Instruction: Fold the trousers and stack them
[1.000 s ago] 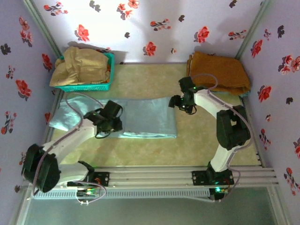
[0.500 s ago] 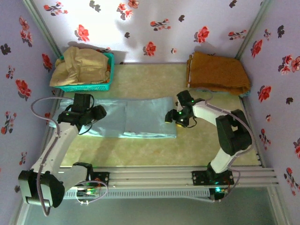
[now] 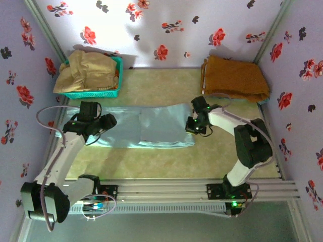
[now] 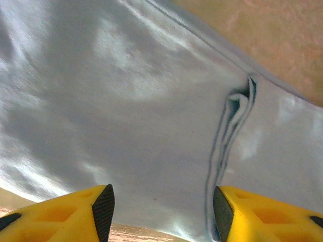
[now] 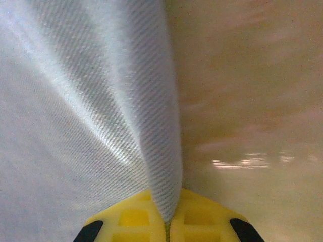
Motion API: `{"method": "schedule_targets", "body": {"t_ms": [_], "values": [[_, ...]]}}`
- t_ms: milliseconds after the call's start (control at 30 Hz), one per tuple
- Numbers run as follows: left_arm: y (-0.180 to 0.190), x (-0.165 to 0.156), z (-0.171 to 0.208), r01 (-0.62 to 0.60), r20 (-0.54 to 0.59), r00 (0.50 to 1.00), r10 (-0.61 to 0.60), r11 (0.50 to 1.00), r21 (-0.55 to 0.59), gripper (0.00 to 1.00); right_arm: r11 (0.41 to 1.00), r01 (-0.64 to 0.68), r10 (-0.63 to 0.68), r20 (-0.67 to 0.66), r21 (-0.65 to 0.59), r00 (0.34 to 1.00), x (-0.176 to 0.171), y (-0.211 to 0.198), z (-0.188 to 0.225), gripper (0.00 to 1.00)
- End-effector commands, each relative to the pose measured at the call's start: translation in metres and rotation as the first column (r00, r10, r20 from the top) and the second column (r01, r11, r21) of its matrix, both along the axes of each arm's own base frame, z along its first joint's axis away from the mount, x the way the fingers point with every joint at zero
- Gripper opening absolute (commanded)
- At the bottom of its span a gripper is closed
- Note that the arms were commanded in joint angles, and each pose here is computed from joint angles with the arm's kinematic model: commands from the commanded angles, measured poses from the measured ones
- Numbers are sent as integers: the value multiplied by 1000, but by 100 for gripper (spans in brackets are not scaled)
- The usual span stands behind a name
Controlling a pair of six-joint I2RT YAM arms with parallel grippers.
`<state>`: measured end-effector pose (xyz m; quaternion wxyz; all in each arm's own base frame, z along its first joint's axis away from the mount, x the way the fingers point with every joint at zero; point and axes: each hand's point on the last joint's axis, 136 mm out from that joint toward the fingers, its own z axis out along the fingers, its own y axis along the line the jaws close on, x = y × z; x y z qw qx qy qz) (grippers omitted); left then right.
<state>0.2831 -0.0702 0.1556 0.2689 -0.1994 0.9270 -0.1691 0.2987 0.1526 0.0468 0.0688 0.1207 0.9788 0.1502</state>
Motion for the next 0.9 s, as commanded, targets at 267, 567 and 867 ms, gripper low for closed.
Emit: {"method": "schedule_targets", "body": {"t_ms": [267, 567, 867], "values": [[-12, 3, -29, -3, -45, 999, 0, 996, -84, 58, 884, 391, -375, 109, -255, 920, 16, -162, 37, 0], [-11, 16, -40, 1, -78, 997, -5, 998, -55, 64, 880, 389, -412, -31, -271, 911, 6, -179, -11, 62], [-13, 28, -40, -4, -81, 997, -1, 998, -57, 66, 835, 488, -507, -10, -255, 862, 13, -216, -21, 83]]}}
